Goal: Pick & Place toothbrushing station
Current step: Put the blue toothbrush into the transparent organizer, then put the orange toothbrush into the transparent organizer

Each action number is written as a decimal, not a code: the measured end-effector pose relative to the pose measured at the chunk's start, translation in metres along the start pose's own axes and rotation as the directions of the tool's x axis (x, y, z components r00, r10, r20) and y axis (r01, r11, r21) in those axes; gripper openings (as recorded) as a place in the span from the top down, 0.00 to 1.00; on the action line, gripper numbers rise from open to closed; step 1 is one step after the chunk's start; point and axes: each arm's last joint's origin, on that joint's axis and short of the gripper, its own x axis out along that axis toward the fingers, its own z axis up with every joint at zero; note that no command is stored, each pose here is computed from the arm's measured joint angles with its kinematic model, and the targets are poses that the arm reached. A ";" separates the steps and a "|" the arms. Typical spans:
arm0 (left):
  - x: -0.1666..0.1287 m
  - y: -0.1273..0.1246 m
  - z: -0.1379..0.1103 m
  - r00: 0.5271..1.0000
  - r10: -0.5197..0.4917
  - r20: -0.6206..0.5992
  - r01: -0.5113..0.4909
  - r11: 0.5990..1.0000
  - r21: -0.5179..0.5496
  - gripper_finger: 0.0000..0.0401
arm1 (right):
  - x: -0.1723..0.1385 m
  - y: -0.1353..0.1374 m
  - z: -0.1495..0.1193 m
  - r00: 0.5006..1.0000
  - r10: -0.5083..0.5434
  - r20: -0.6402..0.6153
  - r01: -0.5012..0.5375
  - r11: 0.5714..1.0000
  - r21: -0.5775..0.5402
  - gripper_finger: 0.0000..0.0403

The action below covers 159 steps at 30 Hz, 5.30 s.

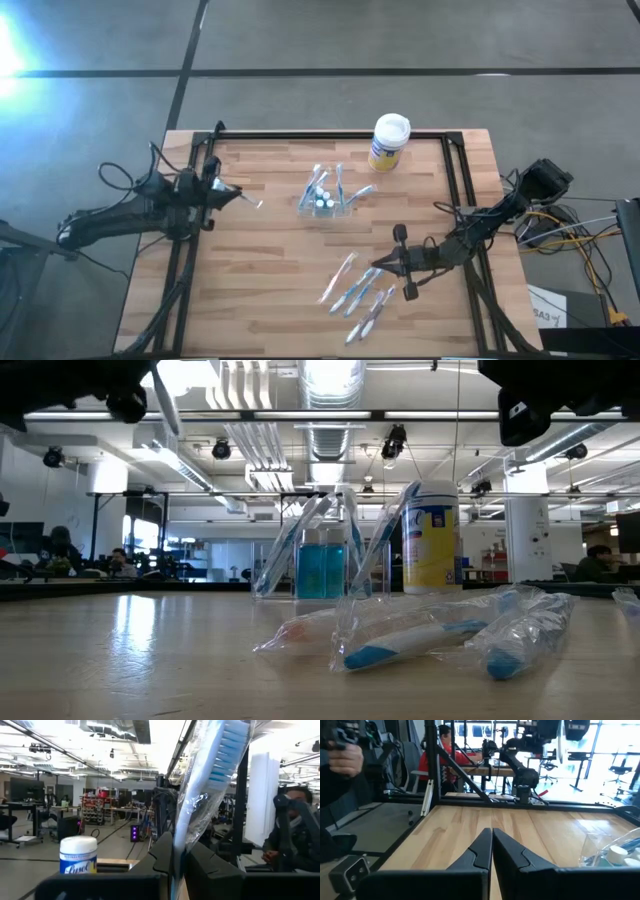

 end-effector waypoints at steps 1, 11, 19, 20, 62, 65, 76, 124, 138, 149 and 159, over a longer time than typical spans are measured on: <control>0.004 0.001 0.003 1.000 0.003 -0.001 -0.003 1.000 0.000 0.94 | 0.000 -0.001 0.000 1.000 -0.004 0.000 0.004 1.000 0.000 0.98; 0.061 0.016 0.008 0.994 0.084 -0.068 -0.080 0.995 0.053 0.94 | 0.005 -0.010 0.000 0.999 -0.045 0.001 0.045 0.999 -0.003 0.98; 0.100 0.031 -0.023 0.975 0.151 -0.165 -0.156 0.988 -0.014 0.94 | 0.006 -0.014 0.001 0.998 -0.065 0.008 0.065 0.998 -0.003 0.98; 0.103 0.033 -0.026 0.971 0.166 -0.173 -0.172 0.985 -0.016 0.94 | 0.006 -0.014 0.001 0.998 -0.065 0.008 0.065 0.998 -0.003 0.98; 0.134 0.057 -0.131 0.858 0.293 -0.422 -0.336 0.941 -0.031 0.94 | 0.006 -0.014 0.004 0.997 -0.067 0.031 0.067 0.998 -0.009 0.98; 0.134 0.057 -0.131 0.858 0.293 -0.421 -0.336 0.941 -0.031 0.93 | 0.006 -0.014 0.004 0.997 -0.067 0.030 0.067 0.998 -0.009 0.98; 0.134 0.057 -0.131 0.861 0.282 -0.423 -0.317 0.948 -0.012 0.89 | 0.006 -0.014 0.004 0.997 -0.067 0.028 0.067 0.998 -0.014 0.98; 0.124 -0.016 -0.035 0.985 -0.124 -0.124 0.107 0.985 -0.133 0.68 | 0.006 -0.014 0.002 0.998 -0.067 0.009 0.067 0.998 0.003 0.98; 0.123 -0.043 -0.037 0.988 -0.089 -0.125 0.073 0.989 -0.127 0.96 | 0.006 -0.014 0.002 0.998 -0.067 0.009 0.067 0.998 0.005 0.98; 0.124 -0.058 -0.053 0.966 -0.146 -0.213 0.115 0.981 -0.155 0.98 | 0.006 -0.014 0.002 0.998 -0.067 0.012 0.067 0.998 0.007 0.98; 0.145 -0.062 -0.086 0.924 -0.168 -0.342 0.099 0.972 -0.212 0.98 | 0.006 -0.015 0.002 0.998 -0.067 0.009 0.067 0.998 0.002 0.98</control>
